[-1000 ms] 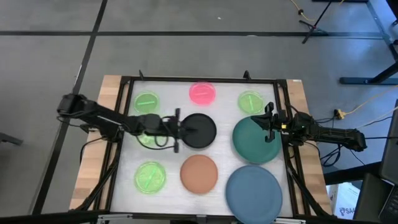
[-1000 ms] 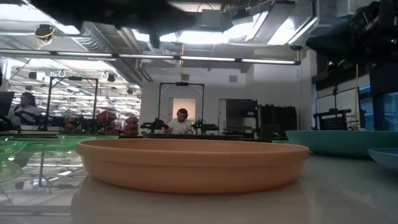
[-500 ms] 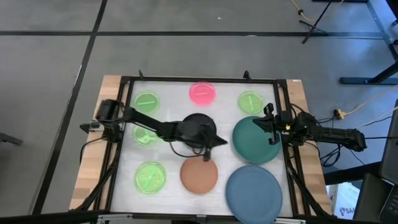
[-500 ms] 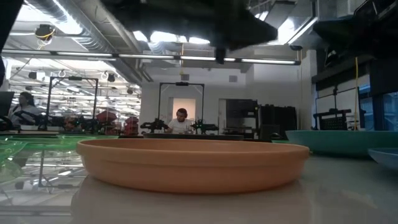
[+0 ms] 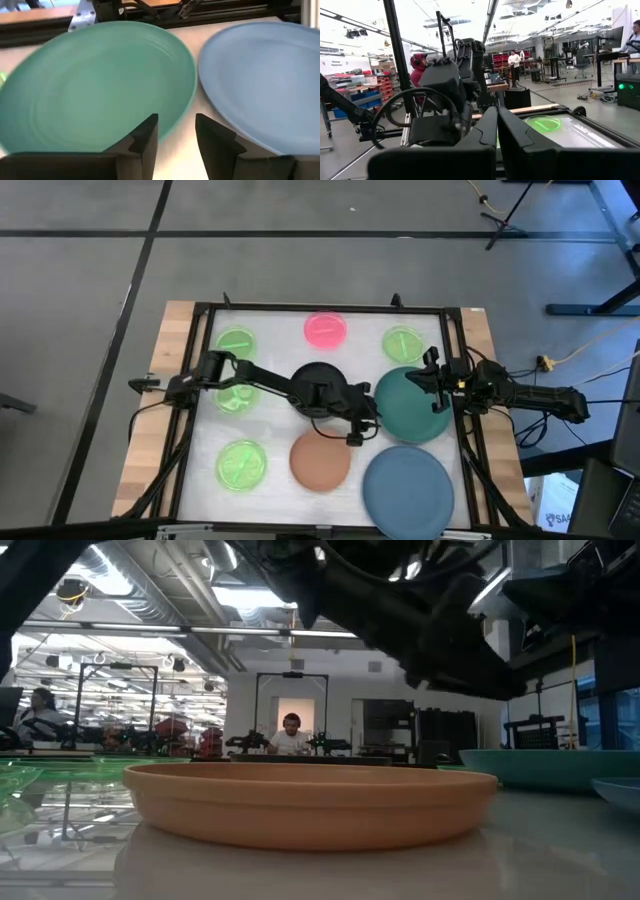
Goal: Stack plastic plates
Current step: Stack the green plate on top of the blue plate
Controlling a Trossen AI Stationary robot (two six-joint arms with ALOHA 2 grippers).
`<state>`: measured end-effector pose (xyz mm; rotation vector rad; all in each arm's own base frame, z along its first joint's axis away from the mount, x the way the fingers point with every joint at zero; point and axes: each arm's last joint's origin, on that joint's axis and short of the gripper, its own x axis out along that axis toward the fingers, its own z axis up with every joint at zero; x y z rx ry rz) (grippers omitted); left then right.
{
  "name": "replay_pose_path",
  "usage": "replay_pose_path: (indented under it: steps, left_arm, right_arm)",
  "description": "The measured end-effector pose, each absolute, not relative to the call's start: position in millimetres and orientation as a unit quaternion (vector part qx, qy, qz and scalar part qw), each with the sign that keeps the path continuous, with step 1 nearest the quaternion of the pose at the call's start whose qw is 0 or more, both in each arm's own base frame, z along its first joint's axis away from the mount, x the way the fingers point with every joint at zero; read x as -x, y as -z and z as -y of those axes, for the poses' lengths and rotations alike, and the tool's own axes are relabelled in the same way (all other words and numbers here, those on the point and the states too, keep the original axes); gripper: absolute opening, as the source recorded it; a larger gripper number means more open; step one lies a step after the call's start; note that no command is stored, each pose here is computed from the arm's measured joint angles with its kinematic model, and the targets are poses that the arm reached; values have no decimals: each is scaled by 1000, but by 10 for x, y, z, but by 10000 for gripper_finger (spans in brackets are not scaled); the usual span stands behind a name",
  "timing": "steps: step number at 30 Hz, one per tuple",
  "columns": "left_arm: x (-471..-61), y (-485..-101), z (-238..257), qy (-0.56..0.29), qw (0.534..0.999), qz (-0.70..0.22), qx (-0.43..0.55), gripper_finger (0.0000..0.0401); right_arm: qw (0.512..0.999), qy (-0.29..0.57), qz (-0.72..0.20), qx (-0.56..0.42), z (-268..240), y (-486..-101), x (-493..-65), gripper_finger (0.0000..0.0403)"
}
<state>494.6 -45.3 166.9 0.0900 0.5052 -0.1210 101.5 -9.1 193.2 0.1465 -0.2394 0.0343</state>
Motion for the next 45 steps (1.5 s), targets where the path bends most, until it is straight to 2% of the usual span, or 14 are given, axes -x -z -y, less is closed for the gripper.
replay_pose_path:
  steps: [6,11,18,29,37,40,45]
  left_arm:
    - [-5069,-1524,448,82,959,-251,-105,127]
    - [-5089,-1392,389,156,946,-246,-144,125]
    - [-5105,-1415,274,145,947,-237,-162,124]
    - [-5139,-1140,217,159,940,-245,-179,124]
    - [-5137,-1058,148,125,937,-265,-192,122]
    - [-5137,-1058,161,126,936,-265,-192,107]
    - [-5135,-1057,196,132,936,-264,-192,57]
  right_arm:
    - [989,-18,116,-85,91,-1926,-1017,10]
    - [990,-17,111,-86,92,-1917,-1019,10]
    - [990,-17,110,-86,92,-1914,-1020,10]
    - [991,-16,103,-87,93,-1901,-1023,10]
    - [991,-3,103,-87,101,-1899,-1023,10]
    - [991,-3,103,-87,101,-1899,-1023,10]
    - [991,-3,103,-87,101,-1900,-1023,10]
